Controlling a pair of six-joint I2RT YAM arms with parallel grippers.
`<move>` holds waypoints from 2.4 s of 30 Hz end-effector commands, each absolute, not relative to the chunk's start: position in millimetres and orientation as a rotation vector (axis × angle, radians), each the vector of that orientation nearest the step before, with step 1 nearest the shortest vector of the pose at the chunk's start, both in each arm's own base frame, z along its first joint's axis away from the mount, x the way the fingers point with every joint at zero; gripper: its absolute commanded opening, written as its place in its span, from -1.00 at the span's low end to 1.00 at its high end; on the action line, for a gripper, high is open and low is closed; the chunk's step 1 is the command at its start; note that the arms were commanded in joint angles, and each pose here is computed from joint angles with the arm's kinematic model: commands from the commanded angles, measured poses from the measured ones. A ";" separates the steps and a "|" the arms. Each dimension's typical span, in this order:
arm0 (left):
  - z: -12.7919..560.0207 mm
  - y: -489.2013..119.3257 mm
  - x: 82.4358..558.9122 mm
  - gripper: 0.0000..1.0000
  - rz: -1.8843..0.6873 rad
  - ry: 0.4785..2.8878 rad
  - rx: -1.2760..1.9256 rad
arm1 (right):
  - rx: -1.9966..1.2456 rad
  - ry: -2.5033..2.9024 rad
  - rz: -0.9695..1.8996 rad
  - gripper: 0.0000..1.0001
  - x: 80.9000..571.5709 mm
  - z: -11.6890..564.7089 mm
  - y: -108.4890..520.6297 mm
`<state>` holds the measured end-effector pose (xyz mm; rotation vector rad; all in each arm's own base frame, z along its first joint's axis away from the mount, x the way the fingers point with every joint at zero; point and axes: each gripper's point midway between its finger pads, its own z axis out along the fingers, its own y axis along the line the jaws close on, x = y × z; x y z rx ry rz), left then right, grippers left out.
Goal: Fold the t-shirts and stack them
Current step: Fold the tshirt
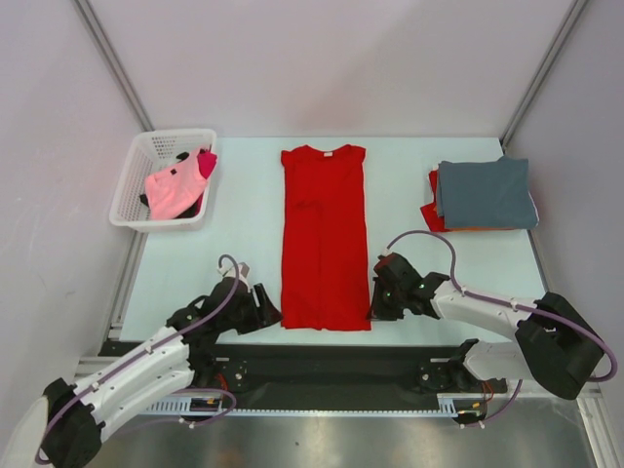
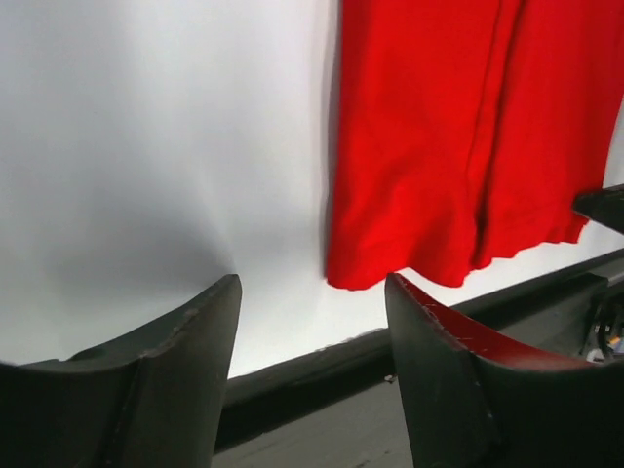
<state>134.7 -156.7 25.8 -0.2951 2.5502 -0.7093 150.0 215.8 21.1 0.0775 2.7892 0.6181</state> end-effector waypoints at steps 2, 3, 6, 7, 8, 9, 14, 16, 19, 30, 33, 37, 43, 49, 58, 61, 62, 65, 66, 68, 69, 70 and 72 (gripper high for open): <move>42.6 -177.0 144.3 0.35 -0.814 2.524 -0.260 | 0.068 2.794 0.603 -1.00 146.1 22.6 211.2; 39.4 -178.0 144.8 0.33 -0.811 2.536 -0.261 | 0.071 2.792 0.608 -1.00 146.9 22.8 211.8; 29.6 -183.6 144.1 0.23 -0.818 2.572 -0.249 | 0.069 2.792 0.619 -1.00 146.6 23.3 213.6; 27.3 -184.8 143.9 0.22 -0.824 2.577 -0.251 | 0.069 2.793 0.618 -1.00 146.5 22.9 213.6; 27.9 -188.6 146.0 0.21 -0.846 2.567 -0.248 | 0.069 2.791 0.621 -1.00 146.5 23.5 214.2; 26.3 -189.5 146.1 0.19 -0.850 2.568 -0.248 | 0.069 2.792 0.619 -1.00 146.8 23.1 213.8; 17.0 -189.5 140.4 -0.01 -0.844 2.602 -0.233 | 0.068 2.793 0.621 -1.00 145.8 23.7 213.2; 14.3 -189.2 136.6 -0.01 -0.853 2.610 -0.227 | 0.068 2.792 0.620 -1.00 146.0 23.3 212.8; 13.2 -191.2 133.1 -0.08 -0.880 2.612 -0.198 | 0.067 2.795 0.622 -1.00 145.7 22.8 213.2; 2.3 -180.7 126.4 -1.00 -0.796 2.673 -0.214 | 0.071 2.792 0.636 -1.00 144.5 25.5 213.1; 5.1 -176.4 123.0 -0.99 -0.787 2.673 -0.235 | 0.072 2.786 0.641 -1.00 143.7 27.9 211.8; 17.9 -179.2 122.5 -0.99 -0.844 2.636 -0.249 | 0.070 2.782 0.648 -1.00 143.1 29.7 210.4; 41.2 -198.9 128.2 -0.99 -0.992 2.578 -0.232 | 0.047 2.776 0.773 -1.00 142.1 38.8 223.8; 71.0 -212.8 151.3 -0.99 -1.049 2.510 -0.205 | 0.056 2.695 0.852 -1.00 166.6 64.0 229.8; 116.9 -207.7 246.8 -0.99 -0.915 2.375 -0.273 | 0.100 2.599 0.827 -1.00 251.8 98.6 219.5; 119.3 -202.1 275.6 -0.99 -0.907 2.356 -0.310 | 0.106 2.596 0.838 -1.00 280.7 102.3 222.2; 119.3 -199.2 283.8 -0.99 -0.890 2.351 -0.327 | 0.121 2.567 0.838 -1.00 297.1 111.0 221.4; 124.7 -193.5 318.7 -0.99 -0.877 2.324 -0.375 | 0.159 2.595 0.816 -1.00 332.0 98.8 222.4; 122.2 -193.8 325.8 -1.00 -0.874 2.332 -0.382 | 0.169 2.596 0.814 -1.00 340.2 98.4 222.7; 108.4 -195.9 341.6 -0.99 -0.863 2.359 -0.397 | 0.187 2.603 0.815 -1.00 356.5 95.9 222.0; 116.0 -195.7 356.5 -0.99 -0.862 2.336 -0.390 | 0.196 2.608 0.808 -1.00 369.7 91.4 223.9; 114.2 -196.1 363.8 -1.00 -0.860 2.341 -0.391 | 0.211 2.614 0.796 -1.00 376.7 89.3 222.2; 107.7 -197.9 383.5 -0.99 -0.850 2.352 -0.390 | 0.238 2.613 0.794 -1.00 395.2 83.7 220.3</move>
